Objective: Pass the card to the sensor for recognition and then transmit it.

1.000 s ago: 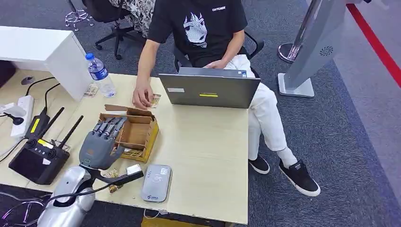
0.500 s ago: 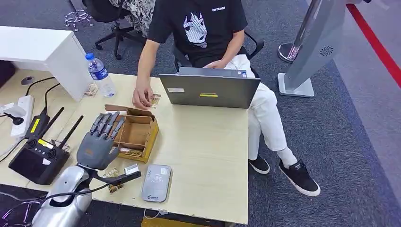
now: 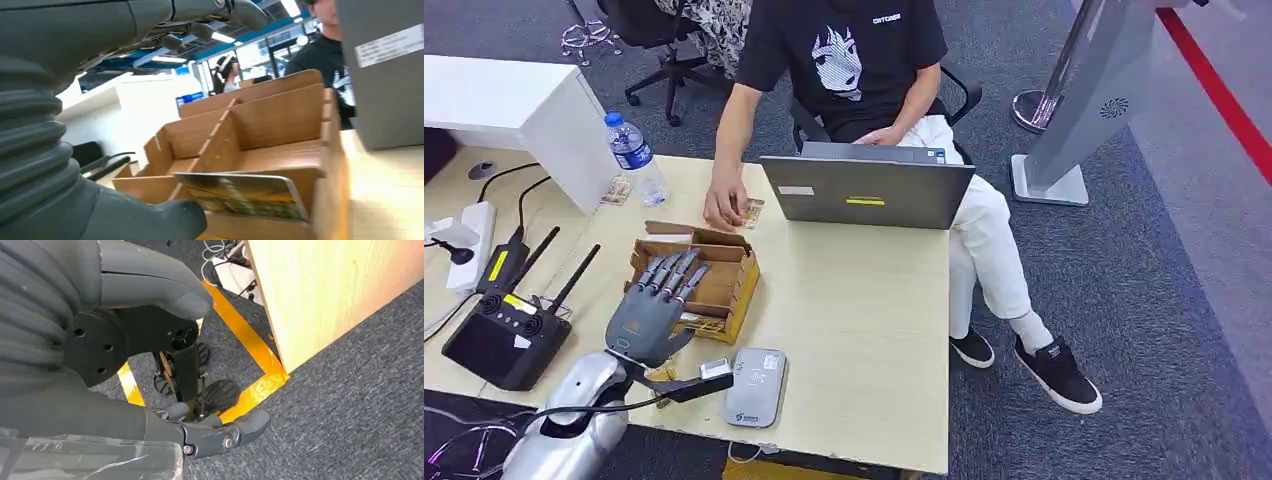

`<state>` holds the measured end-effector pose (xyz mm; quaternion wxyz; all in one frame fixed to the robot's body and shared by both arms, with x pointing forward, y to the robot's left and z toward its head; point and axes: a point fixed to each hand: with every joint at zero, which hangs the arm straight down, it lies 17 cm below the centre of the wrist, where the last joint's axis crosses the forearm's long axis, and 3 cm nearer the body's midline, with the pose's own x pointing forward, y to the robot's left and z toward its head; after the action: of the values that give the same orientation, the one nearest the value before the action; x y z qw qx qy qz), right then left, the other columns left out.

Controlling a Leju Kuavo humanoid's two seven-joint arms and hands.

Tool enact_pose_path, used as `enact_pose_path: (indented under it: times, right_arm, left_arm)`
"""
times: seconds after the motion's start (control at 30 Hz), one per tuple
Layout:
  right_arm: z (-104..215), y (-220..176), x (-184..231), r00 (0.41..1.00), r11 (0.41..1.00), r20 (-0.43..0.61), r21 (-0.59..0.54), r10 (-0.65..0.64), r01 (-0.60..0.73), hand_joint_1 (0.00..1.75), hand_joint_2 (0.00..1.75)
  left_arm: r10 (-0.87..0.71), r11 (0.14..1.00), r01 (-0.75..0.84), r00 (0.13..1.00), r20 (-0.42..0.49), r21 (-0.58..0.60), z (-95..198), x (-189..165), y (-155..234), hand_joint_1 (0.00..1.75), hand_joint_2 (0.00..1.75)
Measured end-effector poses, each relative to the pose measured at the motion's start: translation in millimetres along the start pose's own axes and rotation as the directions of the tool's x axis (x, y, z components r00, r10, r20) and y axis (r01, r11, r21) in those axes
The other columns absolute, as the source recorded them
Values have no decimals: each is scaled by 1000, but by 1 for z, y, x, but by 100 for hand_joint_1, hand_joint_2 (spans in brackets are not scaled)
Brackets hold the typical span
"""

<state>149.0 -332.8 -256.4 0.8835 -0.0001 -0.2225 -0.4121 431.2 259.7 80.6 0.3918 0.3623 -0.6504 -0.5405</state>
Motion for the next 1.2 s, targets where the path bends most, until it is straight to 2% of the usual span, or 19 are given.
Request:
enact_pose_path:
  times: [0.43, 0.47, 0.5, 1.2]
  right_arm:
    - [0, 3, 0, 1000, 1000, 0, 14, -5, 5, 0, 175]
    - [0, 3, 0, 1000, 1000, 0, 14, -5, 5, 0, 175]
    - [0, 3, 0, 1000, 1000, 0, 14, -5, 5, 0, 175]
    - [0, 2, 0, 1000, 1000, 0, 12, -8, 8, 0, 175]
  left_arm:
    - [106, 992, -102, 993, 53, -71, 2, 24, -21, 2, 175]
    - [108, 992, -104, 993, 53, -73, 3, 24, -22, 59, 175]
    - [110, 991, -106, 992, 55, -77, 3, 24, -23, 171, 175]
    - [91, 994, -86, 994, 61, -74, 9, 15, -18, 175, 175]
